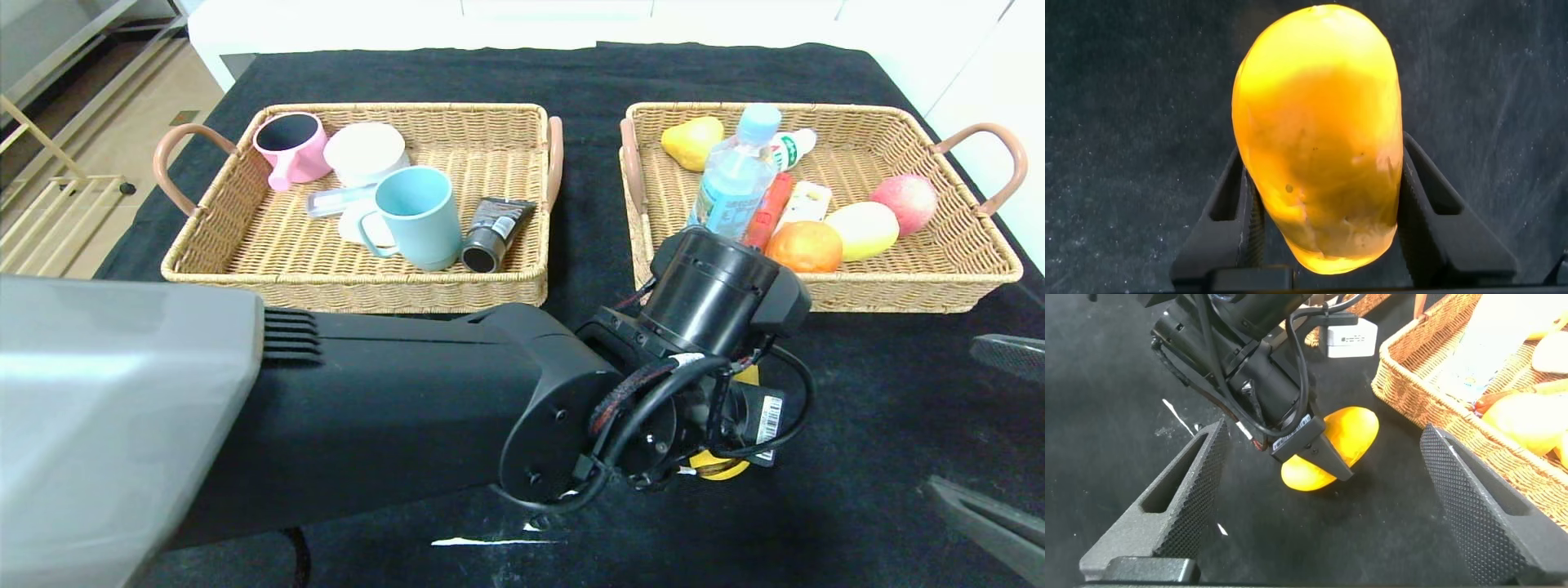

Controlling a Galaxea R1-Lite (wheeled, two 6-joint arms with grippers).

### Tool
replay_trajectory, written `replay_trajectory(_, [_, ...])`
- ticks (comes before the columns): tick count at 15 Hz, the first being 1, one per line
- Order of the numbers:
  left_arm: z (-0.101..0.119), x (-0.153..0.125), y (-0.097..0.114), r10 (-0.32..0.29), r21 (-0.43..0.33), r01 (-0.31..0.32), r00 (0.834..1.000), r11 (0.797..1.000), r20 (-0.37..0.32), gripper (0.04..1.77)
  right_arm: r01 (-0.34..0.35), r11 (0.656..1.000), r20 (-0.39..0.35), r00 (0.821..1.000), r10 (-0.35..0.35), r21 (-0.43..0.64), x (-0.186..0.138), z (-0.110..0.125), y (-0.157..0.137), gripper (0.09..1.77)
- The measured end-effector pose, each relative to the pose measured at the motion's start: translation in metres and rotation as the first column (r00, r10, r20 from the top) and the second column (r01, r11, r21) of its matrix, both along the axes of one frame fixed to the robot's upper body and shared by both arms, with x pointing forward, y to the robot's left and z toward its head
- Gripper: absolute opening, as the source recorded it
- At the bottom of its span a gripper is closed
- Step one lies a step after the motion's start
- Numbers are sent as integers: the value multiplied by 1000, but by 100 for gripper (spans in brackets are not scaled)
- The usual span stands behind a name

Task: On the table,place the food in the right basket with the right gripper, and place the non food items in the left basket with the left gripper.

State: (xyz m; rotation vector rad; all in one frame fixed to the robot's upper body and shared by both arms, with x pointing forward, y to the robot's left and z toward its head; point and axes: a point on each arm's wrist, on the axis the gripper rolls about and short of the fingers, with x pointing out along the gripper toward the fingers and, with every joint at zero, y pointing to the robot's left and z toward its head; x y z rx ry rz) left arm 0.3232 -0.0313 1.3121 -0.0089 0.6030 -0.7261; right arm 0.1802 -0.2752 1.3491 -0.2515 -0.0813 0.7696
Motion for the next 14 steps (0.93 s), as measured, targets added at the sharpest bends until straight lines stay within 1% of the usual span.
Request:
replay_trajectory(1, [0, 0, 0, 0, 0, 0, 1000, 1000, 1, 110, 0, 1000, 1, 1000, 0, 0, 0, 0, 0, 171])
replay_trajectory(4, [-1, 0, -1, 6, 0, -6, 1000, 1000, 4, 130, 0, 1000, -1, 1000, 0, -2, 0, 0, 0, 171])
replay_trajectory(8, [1, -2, 3, 11, 9, -11, 1000, 1000, 7, 146, -1, 1000, 1, 1000, 1, 0, -1, 0, 0, 171])
replay_trajectory(10, [3, -6, 10, 8, 18, -8, 1000, 1000, 4, 152, -1, 1000, 4, 1000, 1, 2, -1, 0, -1, 171])
replay_trajectory(12, [9, -14, 22, -2, 29, 1, 1000, 1000, 9, 156, -1, 1000, 6, 1000, 1, 4, -2, 0, -1, 171])
replay_trajectory(14, [17, -23, 40, -48, 81, 42, 997, 996, 62, 160, -7, 1000, 5, 1000, 7, 4, -3, 1, -1, 171])
